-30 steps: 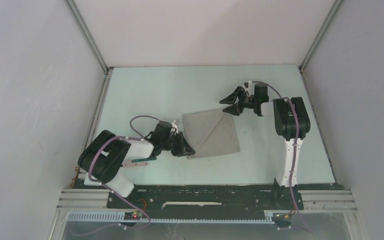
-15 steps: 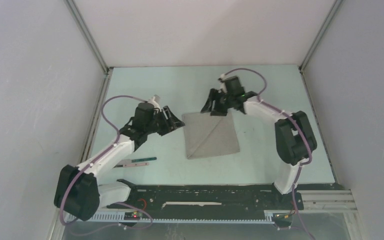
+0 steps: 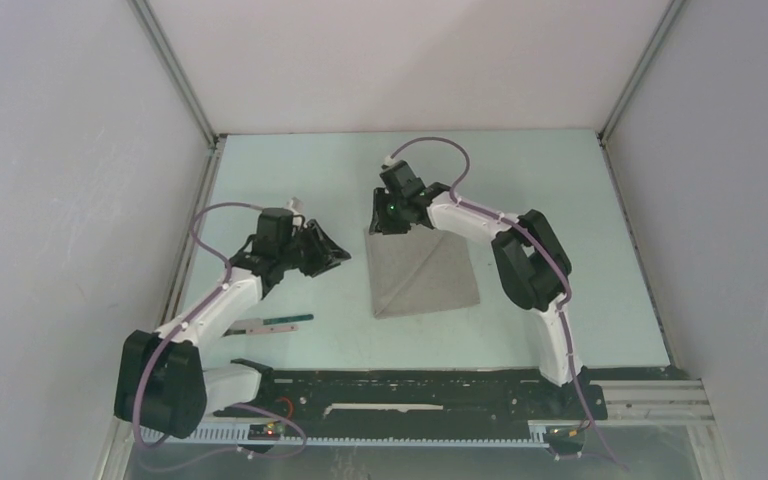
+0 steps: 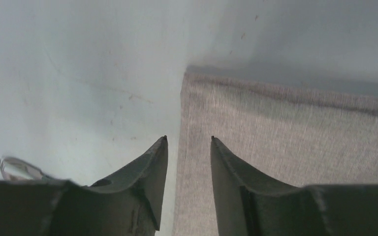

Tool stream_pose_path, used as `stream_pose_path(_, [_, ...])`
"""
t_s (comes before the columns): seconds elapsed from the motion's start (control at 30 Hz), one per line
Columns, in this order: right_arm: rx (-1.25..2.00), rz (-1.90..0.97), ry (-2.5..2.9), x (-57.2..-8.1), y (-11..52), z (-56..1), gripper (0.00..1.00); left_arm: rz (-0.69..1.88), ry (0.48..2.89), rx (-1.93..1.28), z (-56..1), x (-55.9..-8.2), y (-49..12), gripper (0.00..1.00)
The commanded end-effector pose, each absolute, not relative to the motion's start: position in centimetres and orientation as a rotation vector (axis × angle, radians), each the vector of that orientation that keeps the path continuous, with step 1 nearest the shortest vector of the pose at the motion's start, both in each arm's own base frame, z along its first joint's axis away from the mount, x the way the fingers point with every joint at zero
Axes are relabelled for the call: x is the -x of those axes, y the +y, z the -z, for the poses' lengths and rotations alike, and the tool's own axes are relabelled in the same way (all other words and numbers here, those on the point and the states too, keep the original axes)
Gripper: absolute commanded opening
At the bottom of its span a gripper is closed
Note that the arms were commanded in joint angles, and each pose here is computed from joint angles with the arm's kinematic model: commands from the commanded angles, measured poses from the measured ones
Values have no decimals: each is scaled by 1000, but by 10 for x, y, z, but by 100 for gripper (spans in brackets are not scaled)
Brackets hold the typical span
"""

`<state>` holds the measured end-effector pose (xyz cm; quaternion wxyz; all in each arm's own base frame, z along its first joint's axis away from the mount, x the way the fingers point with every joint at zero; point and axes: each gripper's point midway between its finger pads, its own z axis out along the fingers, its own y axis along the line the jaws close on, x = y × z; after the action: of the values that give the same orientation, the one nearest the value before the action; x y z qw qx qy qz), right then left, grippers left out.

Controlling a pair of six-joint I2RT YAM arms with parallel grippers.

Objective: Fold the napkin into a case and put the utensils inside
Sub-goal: Smooth out the upper triangle-folded napkin at the center of the board.

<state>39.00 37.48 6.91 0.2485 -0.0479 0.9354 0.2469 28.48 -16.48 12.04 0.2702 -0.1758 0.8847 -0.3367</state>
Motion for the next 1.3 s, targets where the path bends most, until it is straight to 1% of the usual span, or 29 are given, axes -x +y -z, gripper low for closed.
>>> stream_pose_path(0.0, [180,-599,2542,-401,382,-62,41,977,2370,460,-122,-280,-170,42])
stream_pose_path(0.07, [188,-592,2547,-405,385,-59,38,977,2363,457,-122,-277,-169,41])
stream_pose_path(0.17, [188,-562,2564,-408,385,-52,42,973,2356,453,-123,-273,-167,41])
stream_pose_path(0.27, [200,-579,2576,-408,390,-47,43,959,2350,449,-124,-271,-162,41])
stream_pose_path(0.43, [229,-612,2580,-406,399,-43,38,950,2348,446,-124,-269,-158,41])
stream_pose_path(0.6, [239,-644,2590,-405,407,-40,38,953,2347,447,-123,-267,-157,41])
stream_pose_path(0.77, [287,-653,2573,-402,415,-45,20,950,2342,454,-123,-267,-154,42])
stream_pose_path(0.87, [307,-645,2562,-400,415,-51,12,945,2341,455,-122,-268,-153,42])
stream_pose_path(0.9, [311,-645,2556,-399,415,-54,12,944,2341,456,-122,-268,-153,42])
stream_pose_path(1.07, [321,-636,2550,-393,409,-77,35,951,2343,463,-119,-273,-155,43])
stream_pose_path(1.1, [325,-630,2545,-389,406,-87,43,946,2338,468,-119,-277,-154,44])
stream_pose_path(1.13, [327,-605,2536,-385,402,-96,52,942,2337,473,-118,-281,-155,47])
stream_pose_path(1.2, [348,-562,2515,-370,391,-116,65,928,2346,485,-117,-290,-155,58])
stream_pose_path(1.23, [351,-519,2516,-362,383,-120,69,927,2356,491,-116,-295,-156,62])
stream_pose_path(1.27, [343,-474,2524,-353,375,-122,71,929,2359,501,-115,-300,-158,65])
